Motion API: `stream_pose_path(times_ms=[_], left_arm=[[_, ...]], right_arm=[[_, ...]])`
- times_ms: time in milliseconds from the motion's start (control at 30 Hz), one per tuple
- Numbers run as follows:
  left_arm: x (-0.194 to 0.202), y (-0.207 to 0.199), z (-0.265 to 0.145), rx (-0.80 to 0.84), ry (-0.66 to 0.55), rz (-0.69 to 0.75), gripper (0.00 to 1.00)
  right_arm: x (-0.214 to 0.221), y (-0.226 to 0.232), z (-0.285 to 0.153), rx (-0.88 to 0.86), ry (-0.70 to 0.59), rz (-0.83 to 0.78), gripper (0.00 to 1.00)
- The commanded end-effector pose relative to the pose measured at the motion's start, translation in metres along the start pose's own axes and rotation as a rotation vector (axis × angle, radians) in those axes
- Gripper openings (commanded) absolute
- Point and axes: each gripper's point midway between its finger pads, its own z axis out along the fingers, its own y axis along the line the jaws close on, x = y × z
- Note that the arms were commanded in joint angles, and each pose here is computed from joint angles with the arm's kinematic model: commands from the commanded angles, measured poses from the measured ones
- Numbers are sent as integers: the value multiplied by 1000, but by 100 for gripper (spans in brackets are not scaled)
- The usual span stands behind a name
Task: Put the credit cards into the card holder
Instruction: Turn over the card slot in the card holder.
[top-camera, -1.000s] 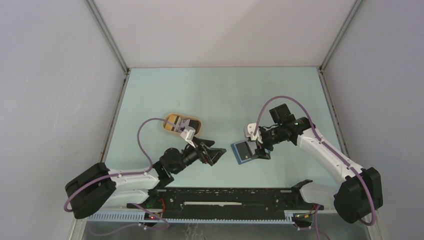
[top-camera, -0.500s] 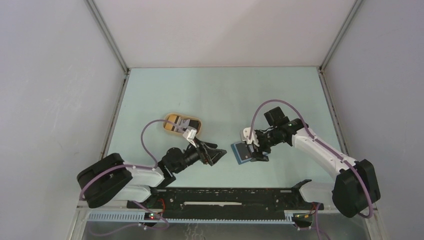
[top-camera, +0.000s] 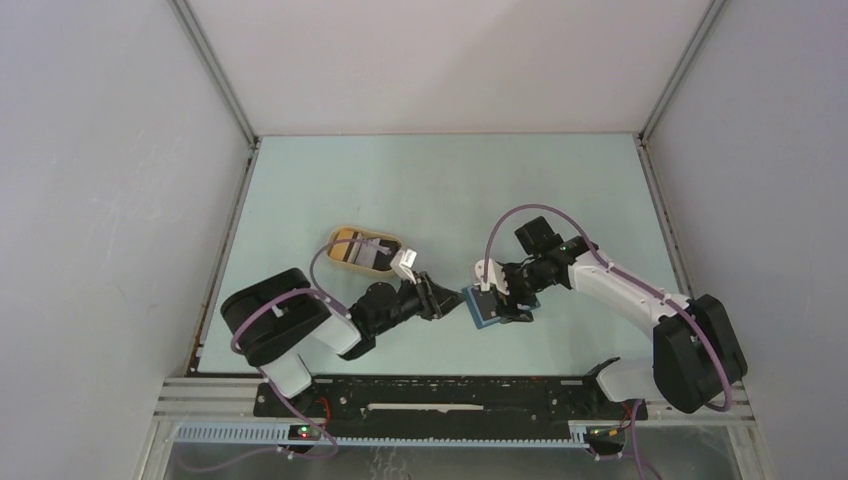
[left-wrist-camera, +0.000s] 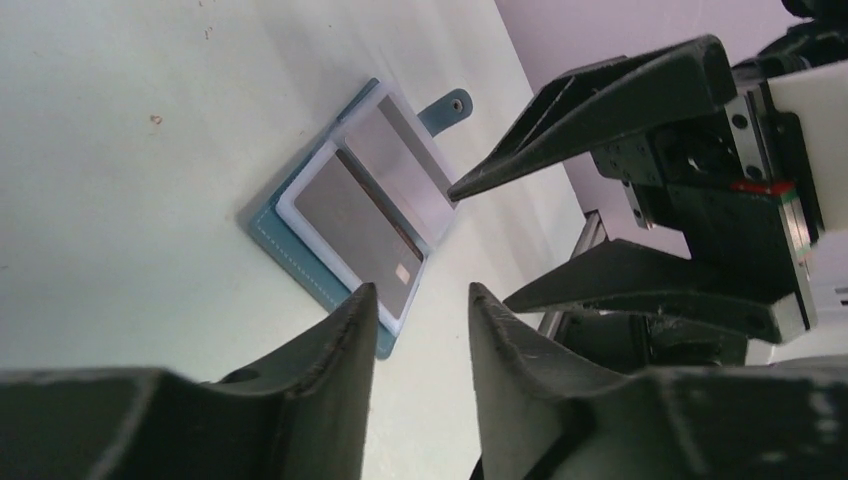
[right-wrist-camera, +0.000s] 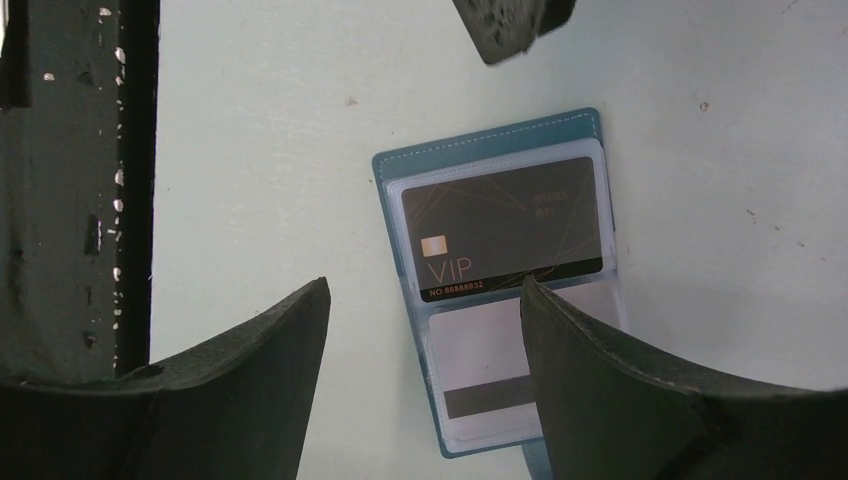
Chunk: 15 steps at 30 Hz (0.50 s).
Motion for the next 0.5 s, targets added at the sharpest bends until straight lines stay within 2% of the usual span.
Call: stream_pose_path(times_ms=[0,133,467], left_arm=[[-11,-15,22,48,-23,-57,39],[-4,-1,31,-16,2,-71,31],[16,7,47,-62,70,-92,28]], right_arm=[[2,-7,4,23,16,8,78],[4,-10,5,34,25,20,78],[3,-12,4,46,23,35,78]])
